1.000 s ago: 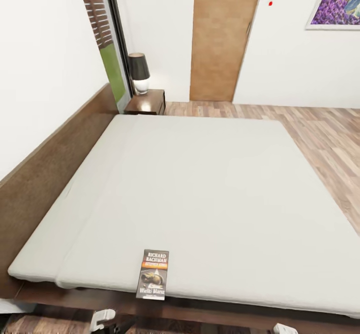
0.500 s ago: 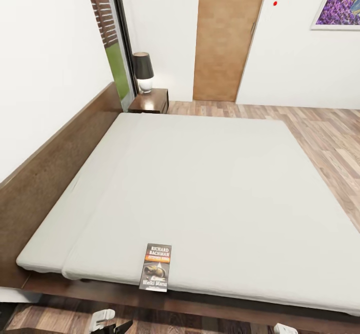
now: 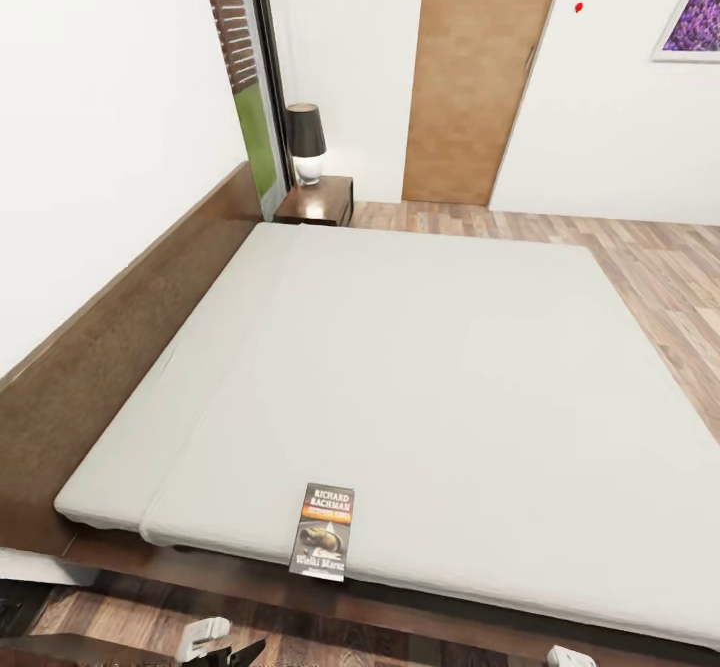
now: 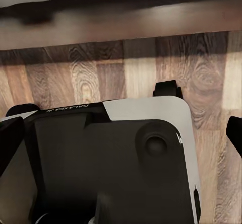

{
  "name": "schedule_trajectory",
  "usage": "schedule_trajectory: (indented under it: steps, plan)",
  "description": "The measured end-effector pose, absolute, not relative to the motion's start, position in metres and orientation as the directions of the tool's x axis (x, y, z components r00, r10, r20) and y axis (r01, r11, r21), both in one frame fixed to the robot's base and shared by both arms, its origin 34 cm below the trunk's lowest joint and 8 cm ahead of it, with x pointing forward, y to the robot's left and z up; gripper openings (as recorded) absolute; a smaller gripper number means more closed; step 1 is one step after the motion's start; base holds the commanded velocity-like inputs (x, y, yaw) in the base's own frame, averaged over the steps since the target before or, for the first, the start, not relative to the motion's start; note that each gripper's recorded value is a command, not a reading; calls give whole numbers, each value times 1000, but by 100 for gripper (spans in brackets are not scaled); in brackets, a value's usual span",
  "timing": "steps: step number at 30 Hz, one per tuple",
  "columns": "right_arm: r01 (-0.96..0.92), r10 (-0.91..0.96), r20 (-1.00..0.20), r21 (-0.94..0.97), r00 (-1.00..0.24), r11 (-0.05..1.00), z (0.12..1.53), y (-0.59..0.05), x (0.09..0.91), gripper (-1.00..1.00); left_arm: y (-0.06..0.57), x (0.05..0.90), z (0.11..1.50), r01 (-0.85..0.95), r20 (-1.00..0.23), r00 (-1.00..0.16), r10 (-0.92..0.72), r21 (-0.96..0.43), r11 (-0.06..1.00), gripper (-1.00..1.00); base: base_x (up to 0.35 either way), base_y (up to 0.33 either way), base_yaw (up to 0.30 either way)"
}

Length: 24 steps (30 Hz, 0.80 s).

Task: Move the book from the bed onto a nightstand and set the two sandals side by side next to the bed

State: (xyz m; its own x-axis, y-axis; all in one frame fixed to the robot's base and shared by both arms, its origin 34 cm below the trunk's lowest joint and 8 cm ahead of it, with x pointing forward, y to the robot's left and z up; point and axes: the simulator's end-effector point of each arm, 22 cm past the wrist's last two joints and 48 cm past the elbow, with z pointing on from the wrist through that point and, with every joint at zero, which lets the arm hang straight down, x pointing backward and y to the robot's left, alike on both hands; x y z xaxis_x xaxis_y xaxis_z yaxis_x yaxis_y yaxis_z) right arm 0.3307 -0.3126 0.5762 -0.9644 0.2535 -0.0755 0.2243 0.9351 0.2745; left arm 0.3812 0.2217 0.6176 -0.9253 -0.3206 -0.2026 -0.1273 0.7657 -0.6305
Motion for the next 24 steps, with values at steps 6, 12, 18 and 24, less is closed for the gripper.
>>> schedule_trajectory:
  steps: [6, 12, 18, 24]
  plan:
    - [220, 250, -73, 286, -966, 933, 577, -310, 330, 100, 221, 381, 618, -126, -202, -926, -320, -632, 764, 100, 0, 0, 85]
    - [210, 247, -68, 341, -967, 916, 580, -294, 331, 100, 220, 381, 618, -126, -202, -926, -320, -633, 764, 100, 0, 0, 7]
    - [207, 247, -56, 389, -967, 898, 581, -264, 332, 100, 220, 381, 618, -125, -202, -926, -320, -635, 763, 100, 0, 0, 1]
    - [204, 259, -39, 507, -965, 837, 586, -163, 339, 100, 220, 381, 618, -124, -202, -926, -319, -636, 762, 100, 0, 0, 0]
